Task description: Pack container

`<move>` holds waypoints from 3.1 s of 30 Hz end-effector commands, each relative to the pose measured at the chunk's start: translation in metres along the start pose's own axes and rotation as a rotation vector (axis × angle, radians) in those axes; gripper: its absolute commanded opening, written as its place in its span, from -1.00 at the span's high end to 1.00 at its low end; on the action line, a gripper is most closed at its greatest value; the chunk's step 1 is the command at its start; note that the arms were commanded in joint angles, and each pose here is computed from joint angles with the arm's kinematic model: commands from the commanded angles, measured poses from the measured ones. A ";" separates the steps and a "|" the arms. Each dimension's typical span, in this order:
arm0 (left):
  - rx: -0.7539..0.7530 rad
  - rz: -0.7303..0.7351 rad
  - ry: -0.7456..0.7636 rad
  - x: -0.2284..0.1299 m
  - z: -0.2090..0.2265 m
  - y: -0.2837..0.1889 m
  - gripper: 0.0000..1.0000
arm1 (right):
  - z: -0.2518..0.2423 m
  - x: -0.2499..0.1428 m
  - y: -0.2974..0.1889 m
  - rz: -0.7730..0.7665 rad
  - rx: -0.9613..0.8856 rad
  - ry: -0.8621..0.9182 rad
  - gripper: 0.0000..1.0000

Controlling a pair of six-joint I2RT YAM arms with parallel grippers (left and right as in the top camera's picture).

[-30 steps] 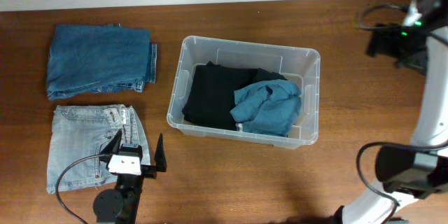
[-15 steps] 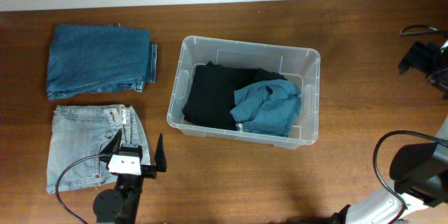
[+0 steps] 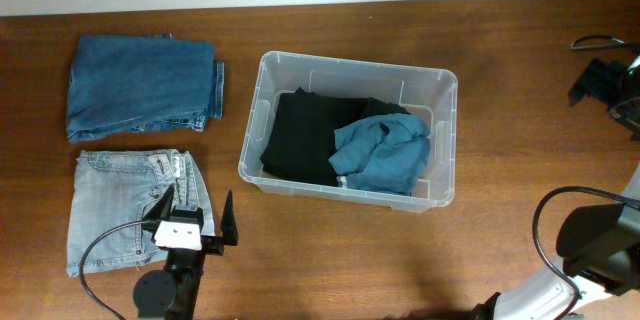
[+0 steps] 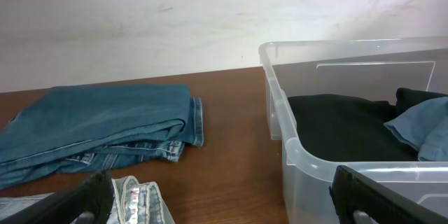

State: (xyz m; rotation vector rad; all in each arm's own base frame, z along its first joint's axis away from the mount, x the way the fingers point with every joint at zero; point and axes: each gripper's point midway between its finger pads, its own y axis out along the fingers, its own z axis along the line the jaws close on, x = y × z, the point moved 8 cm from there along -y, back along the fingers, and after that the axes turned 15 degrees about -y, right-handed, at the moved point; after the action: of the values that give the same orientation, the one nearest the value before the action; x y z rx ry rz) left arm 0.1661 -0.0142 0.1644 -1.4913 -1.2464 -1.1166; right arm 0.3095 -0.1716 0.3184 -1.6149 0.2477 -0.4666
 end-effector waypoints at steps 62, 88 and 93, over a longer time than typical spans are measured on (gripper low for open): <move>0.990 0.694 -0.528 0.085 0.123 0.044 -0.99 | 0.000 0.000 0.001 -0.001 0.006 0.012 -0.97; 1.015 1.033 -0.687 -0.018 0.171 0.082 0.98 | 0.000 0.000 0.001 -0.001 0.006 0.012 -0.97; 1.012 1.020 -0.685 -0.018 0.172 0.084 0.99 | 0.000 0.000 0.001 -0.001 0.006 0.012 -0.97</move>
State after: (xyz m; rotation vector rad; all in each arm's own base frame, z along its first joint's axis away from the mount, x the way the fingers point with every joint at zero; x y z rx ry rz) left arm 0.2607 0.1365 0.1015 -1.3400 -0.9303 0.6820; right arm 0.3099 -0.1715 0.3180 -1.6115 0.2469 -0.4678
